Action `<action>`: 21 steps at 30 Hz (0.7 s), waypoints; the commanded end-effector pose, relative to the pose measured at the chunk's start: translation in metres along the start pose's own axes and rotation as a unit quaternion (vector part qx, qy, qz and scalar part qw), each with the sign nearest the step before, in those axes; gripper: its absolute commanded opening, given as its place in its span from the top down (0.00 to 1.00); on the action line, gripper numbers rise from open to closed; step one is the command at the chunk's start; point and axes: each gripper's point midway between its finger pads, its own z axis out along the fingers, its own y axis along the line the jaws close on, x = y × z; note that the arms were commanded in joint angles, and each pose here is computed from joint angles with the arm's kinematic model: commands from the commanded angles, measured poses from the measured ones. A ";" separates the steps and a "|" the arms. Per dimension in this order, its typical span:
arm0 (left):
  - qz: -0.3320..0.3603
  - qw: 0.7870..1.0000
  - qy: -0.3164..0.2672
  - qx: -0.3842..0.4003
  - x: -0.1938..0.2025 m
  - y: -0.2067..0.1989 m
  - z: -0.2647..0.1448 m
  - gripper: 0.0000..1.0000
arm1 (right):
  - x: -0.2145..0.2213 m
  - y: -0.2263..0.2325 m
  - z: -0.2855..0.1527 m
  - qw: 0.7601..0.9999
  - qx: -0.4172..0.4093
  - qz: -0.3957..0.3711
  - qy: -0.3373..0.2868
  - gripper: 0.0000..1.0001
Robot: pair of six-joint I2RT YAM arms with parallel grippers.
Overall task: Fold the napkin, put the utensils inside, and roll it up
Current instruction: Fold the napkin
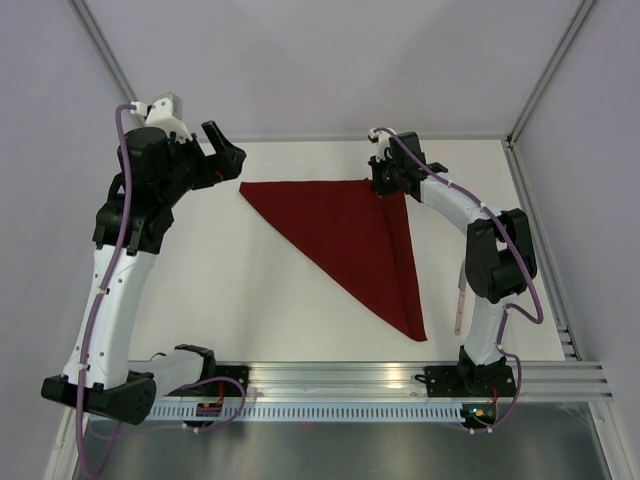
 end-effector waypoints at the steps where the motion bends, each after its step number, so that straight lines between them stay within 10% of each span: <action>1: -0.007 1.000 -0.009 0.016 -0.005 -0.007 0.003 0.00 | -0.020 -0.008 -0.015 0.999 0.005 0.016 -0.034 1.00; 21: -0.011 1.000 0.007 0.016 0.005 -0.005 0.015 0.00 | -0.021 -0.047 -0.022 0.998 0.030 0.044 -0.044 1.00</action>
